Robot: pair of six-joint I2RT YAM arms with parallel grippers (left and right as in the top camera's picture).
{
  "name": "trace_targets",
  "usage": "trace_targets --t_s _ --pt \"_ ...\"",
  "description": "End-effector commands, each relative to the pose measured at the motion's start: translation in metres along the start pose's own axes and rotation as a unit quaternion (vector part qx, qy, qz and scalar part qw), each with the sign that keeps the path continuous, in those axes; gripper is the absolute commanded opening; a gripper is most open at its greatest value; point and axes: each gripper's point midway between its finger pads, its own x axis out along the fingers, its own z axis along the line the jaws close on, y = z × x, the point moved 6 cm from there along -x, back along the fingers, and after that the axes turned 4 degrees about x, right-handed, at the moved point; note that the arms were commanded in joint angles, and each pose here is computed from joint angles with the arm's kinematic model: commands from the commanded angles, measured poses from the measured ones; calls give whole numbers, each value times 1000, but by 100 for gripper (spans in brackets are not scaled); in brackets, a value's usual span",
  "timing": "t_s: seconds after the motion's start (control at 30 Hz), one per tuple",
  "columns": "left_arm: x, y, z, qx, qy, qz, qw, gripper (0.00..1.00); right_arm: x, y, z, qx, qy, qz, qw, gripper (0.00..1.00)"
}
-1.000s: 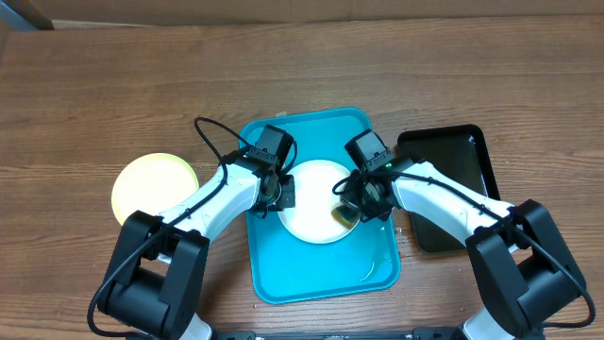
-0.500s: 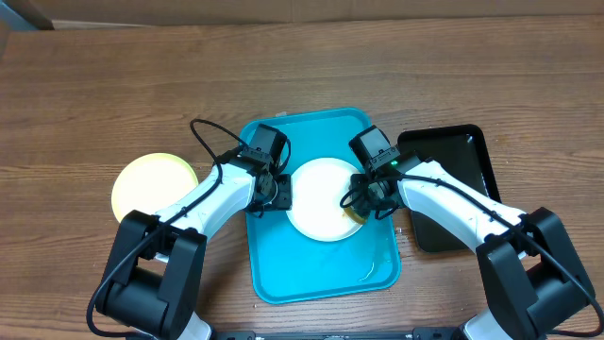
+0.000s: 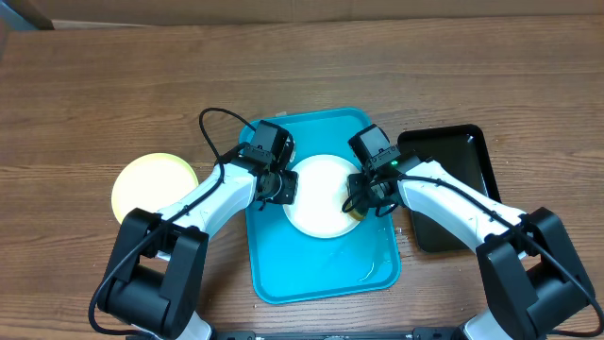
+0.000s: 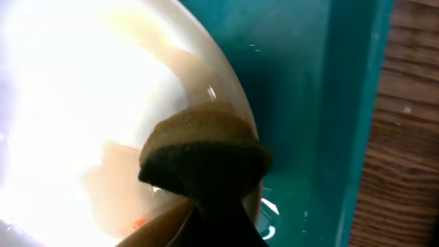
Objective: Clean dirty plates on tray and stack at the side
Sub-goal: 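Scrub the small white plate with the sponge in the right gripper, then return the sponge to the water and lift the white plate left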
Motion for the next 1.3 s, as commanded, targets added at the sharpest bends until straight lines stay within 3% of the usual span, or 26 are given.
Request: trace_targets --t_s 0.0,0.17,0.37,0.53,0.77,0.97,1.07,1.27 --pt "8 13 0 -32 12 36 999 4 -22 -13 28 -35 -65 -32 997 4" --pt "7 19 -3 -93 21 54 994 4 -15 2 60 -38 -61 -44 996 4" --pt "7 21 -2 -127 17 60 990 4 15 14 63 -20 -16 -35 999 4" --pt "7 22 6 -129 -15 57 990 4 35 22 37 -9 75 -29 997 4" --pt "6 25 18 -137 -49 59 988 4 26 22 -12 38 229 -64 971 4" --pt "4 26 29 -155 -54 63 984 4 15 17 -26 38 290 -89 952 4" --pt "3 26 36 -159 -55 63 984 4 2 11 -19 68 285 -94 952 4" --pt "3 25 35 -138 -53 63 987 4 -38 -11 13 92 180 -100 974 4"
